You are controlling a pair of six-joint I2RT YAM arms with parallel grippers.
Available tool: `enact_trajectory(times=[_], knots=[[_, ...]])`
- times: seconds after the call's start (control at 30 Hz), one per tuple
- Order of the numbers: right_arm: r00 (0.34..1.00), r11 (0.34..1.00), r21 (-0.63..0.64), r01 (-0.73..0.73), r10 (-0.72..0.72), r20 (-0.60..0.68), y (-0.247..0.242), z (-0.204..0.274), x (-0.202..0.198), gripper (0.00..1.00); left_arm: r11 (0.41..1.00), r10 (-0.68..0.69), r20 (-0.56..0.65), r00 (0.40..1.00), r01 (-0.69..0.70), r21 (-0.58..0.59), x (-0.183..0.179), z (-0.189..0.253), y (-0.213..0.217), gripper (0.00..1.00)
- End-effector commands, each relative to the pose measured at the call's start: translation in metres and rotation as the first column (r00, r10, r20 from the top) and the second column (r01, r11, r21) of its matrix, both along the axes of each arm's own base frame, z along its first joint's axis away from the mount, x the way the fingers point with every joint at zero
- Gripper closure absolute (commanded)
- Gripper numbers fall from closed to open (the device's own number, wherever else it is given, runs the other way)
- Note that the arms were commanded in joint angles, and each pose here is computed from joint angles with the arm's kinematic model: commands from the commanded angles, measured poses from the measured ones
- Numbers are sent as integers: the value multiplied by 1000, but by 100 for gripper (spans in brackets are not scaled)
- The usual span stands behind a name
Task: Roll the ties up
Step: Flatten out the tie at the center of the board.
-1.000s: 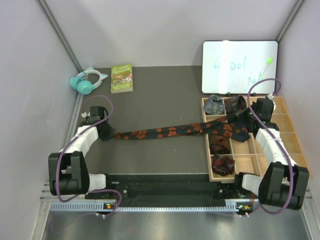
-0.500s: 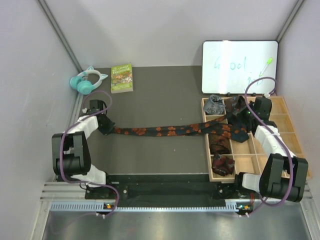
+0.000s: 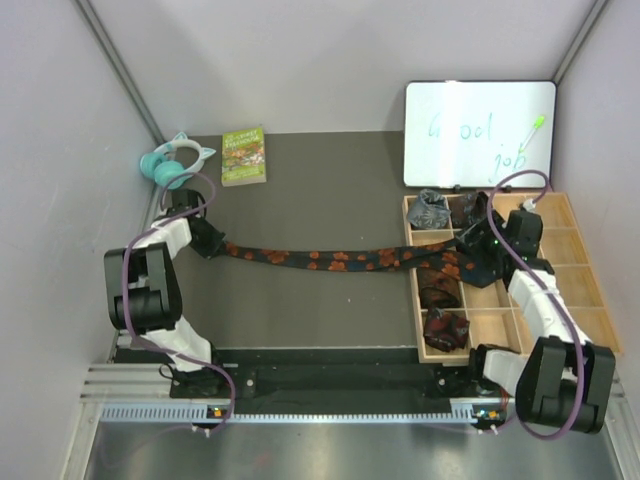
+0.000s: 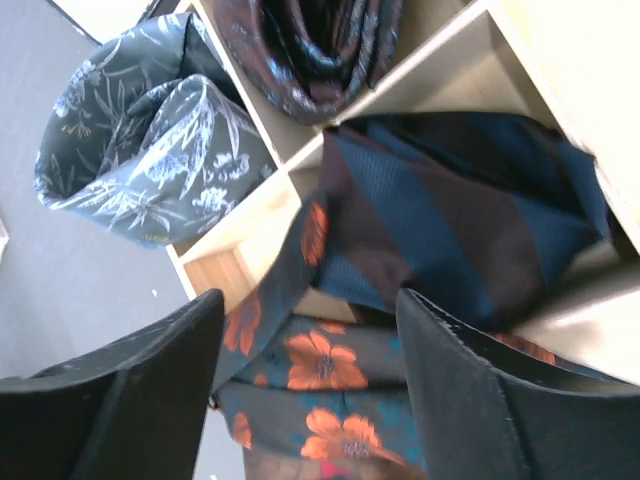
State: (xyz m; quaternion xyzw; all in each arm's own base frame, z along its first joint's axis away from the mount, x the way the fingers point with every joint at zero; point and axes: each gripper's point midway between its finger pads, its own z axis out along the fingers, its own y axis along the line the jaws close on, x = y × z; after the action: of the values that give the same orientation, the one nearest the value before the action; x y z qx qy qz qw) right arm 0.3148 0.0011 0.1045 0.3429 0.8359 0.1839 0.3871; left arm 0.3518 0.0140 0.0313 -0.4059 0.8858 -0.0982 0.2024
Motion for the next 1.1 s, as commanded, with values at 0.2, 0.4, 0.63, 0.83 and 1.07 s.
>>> enact_trajectory(times=[0.2, 0.4, 0.63, 0.83, 1.07], knots=[[995, 995, -1, 98, -98, 6, -5, 28, -44, 17, 998, -10, 35, 999, 12, -60, 19, 7, 5, 100], [983, 982, 51, 181, -180, -28, -2, 15, -74, 15, 998, -25, 40, 999, 27, -58, 18, 7, 4, 100], [970, 966, 101, 237, -229, -79, 1, -21, -81, 19, 998, -29, 33, 999, 31, -55, 15, 4, 5, 100], [959, 954, 115, 277, -268, -89, -2, -35, -78, 24, 998, -30, 32, 999, 32, -56, 13, 1, 4, 100], [937, 933, 86, 350, -347, -45, -19, -36, -67, 38, 998, -33, 27, 999, 34, -52, 12, -1, 5, 100]])
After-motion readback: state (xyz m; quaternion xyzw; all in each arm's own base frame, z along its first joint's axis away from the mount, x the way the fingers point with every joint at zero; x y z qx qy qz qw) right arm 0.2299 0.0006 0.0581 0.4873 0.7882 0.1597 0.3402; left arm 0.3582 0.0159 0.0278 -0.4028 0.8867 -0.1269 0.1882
